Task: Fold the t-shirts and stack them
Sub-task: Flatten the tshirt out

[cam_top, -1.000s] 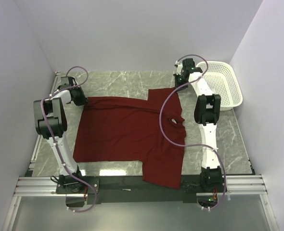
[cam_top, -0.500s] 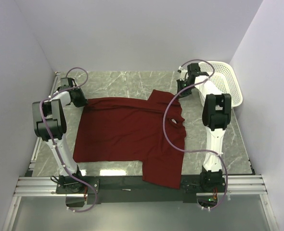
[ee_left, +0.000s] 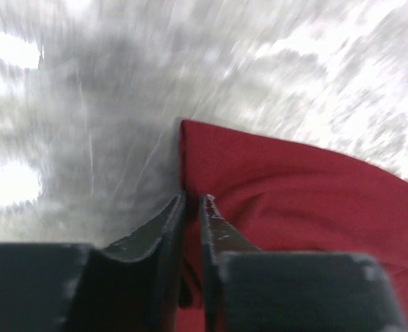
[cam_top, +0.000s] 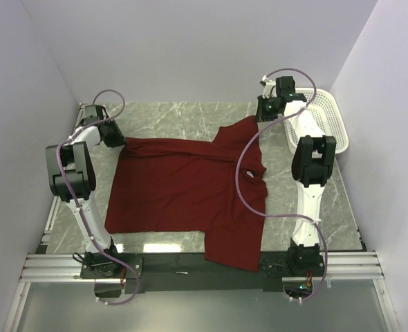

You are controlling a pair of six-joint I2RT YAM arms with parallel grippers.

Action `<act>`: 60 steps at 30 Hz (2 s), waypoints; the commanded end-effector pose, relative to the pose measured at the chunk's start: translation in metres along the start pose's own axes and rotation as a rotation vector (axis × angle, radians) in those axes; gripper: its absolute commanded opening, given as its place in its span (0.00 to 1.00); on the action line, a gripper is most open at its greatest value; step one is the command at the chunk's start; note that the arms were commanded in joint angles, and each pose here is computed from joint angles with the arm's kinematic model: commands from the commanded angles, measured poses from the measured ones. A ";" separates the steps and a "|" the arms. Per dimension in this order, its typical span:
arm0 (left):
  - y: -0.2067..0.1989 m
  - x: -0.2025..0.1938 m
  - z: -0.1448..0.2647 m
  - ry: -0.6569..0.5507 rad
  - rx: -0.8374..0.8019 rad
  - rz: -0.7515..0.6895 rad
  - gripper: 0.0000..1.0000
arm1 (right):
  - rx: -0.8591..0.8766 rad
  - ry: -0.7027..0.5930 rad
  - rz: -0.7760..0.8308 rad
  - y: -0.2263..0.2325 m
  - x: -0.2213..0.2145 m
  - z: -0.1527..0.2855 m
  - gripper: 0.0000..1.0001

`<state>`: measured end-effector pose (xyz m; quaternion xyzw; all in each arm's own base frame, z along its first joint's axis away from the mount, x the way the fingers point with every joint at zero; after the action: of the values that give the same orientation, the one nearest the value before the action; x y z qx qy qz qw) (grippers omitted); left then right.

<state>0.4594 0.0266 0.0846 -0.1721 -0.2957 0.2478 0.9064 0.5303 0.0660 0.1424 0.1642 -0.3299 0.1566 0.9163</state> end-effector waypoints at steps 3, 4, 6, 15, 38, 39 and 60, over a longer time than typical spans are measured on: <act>-0.014 0.033 -0.003 -0.054 -0.029 -0.021 0.35 | 0.033 -0.078 0.013 0.004 0.023 0.011 0.00; -0.014 0.035 -0.004 -0.057 -0.025 -0.023 0.37 | 0.038 -0.072 0.009 0.003 0.022 0.009 0.00; -0.013 0.038 -0.008 -0.057 -0.022 -0.027 0.42 | 0.042 -0.075 0.010 0.004 0.024 0.009 0.00; -0.004 0.041 -0.042 -0.016 -0.010 -0.039 0.45 | 0.051 -0.078 0.010 0.005 0.023 0.009 0.00; -0.001 0.024 -0.075 0.053 0.008 -0.061 0.31 | 0.070 -0.051 -0.010 0.005 0.014 0.004 0.00; -0.003 0.024 -0.075 0.054 0.008 -0.068 0.31 | 0.071 -0.052 -0.010 0.006 0.014 0.004 0.00; -0.004 -0.001 -0.086 0.058 0.345 -0.273 0.22 | 0.093 -0.073 -0.037 0.003 0.018 0.015 0.00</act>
<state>0.5410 0.0120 0.0655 -0.0298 -0.3293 0.1827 0.9259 0.5312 0.0699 0.1527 0.2116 -0.3372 0.1517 0.9047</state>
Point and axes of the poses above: each gripper's point midway between its finger pads, its own z axis back along the fingers, its own y axis along the line the jaws close on, x = y × z, the point moved 5 cm from there along z, back along the fingers, and after that the axes turned 6 degrees about z, right-handed, at the moved point
